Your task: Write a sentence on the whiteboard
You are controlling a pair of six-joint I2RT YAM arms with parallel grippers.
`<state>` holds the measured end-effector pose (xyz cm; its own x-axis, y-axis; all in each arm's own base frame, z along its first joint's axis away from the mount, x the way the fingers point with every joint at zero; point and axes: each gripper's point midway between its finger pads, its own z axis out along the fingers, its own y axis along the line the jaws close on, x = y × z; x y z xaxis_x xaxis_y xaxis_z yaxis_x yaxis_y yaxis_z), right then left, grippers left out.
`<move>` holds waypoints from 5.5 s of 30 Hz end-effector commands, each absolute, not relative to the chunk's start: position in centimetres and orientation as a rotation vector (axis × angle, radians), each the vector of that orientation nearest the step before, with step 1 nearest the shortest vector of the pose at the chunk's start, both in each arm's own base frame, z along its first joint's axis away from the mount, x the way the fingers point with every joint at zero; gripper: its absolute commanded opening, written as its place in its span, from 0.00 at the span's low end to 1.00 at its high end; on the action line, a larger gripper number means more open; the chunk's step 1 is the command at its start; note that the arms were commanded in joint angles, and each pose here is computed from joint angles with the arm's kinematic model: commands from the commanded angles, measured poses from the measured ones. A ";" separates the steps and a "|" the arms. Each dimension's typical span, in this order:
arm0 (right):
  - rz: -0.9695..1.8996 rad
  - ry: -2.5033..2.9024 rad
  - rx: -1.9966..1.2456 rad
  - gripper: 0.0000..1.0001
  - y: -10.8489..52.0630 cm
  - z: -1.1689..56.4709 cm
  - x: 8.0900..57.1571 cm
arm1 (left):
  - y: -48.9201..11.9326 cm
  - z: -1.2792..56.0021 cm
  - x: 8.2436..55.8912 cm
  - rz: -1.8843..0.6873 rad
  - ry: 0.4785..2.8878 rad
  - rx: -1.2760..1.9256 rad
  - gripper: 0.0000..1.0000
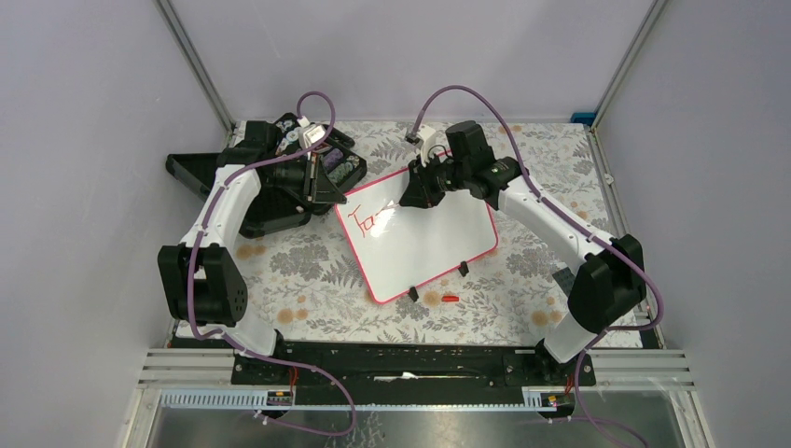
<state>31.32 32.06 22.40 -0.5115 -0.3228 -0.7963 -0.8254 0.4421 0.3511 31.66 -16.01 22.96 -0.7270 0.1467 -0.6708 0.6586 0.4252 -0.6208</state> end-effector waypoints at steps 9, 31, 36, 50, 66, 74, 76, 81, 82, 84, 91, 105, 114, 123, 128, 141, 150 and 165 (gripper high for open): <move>0.976 2.021 -1.007 0.00 32.3 21.9 30.1 | -16.2 23.0 31.8 -1.272 2.146 0.693 0.00; 1.012 1.938 -1.020 0.00 32.4 26.6 29.1 | -16.4 23.1 31.6 -1.274 2.143 0.700 0.00; 1.018 1.921 -1.015 0.00 33.1 27.4 29.8 | -16.4 23.2 31.6 -1.275 2.143 0.701 0.00; 0.985 1.954 -0.999 0.00 33.8 25.3 31.4 | -16.4 23.0 31.6 -1.276 2.146 0.700 0.00; 0.956 1.966 -1.010 0.00 33.4 24.6 31.4 | -16.3 22.8 31.6 -1.268 2.153 0.701 0.00; 1.035 1.950 -0.995 0.00 31.7 26.3 29.8 | -16.3 22.9 31.5 -1.266 2.150 0.701 0.00; 1.019 1.954 -0.991 0.00 31.3 26.1 29.9 | -16.3 22.9 31.5 -1.266 2.152 0.701 0.00; 0.961 1.974 -0.986 0.00 30.8 25.1 30.6 | -16.3 23.0 31.5 -1.266 2.149 0.700 0.00; 0.948 1.975 -0.985 0.00 30.8 25.0 30.8 | -16.3 23.0 31.4 -1.266 2.148 0.701 0.00; 0.923 1.984 -0.983 0.00 30.6 24.6 31.1 | -16.3 23.0 31.4 -1.265 2.148 0.701 0.00; 0.911 1.987 -0.983 0.00 30.8 24.0 31.7 | -16.3 22.9 31.5 -1.266 2.152 0.699 0.00; 0.959 1.994 -0.999 0.00 32.0 23.7 31.6 | -16.3 22.9 31.6 -1.269 2.153 0.698 0.00; 0.919 2.002 -0.981 0.00 31.4 23.6 32.2 | -16.3 22.7 31.6 -1.265 2.157 0.696 0.00; 0.887 2.014 -0.954 0.00 29.6 23.7 32.8 | -16.3 22.7 31.6 -1.267 2.157 0.696 0.00; 0.901 1.995 -0.956 0.00 29.7 24.5 32.7 | -16.3 22.8 31.5 -1.267 2.156 0.697 0.00; 0.964 1.928 -0.965 0.00 30.8 26.8 32.6 | -16.4 22.9 31.5 -1.264 2.152 0.703 0.00; 0.947 1.942 -0.968 0.00 31.3 25.9 33.5 | -16.4 22.9 31.5 -1.262 2.154 0.702 0.00; 0.927 1.972 -0.978 0.00 30.9 24.5 33.2 | -16.3 22.7 31.6 -1.256 2.158 0.701 0.00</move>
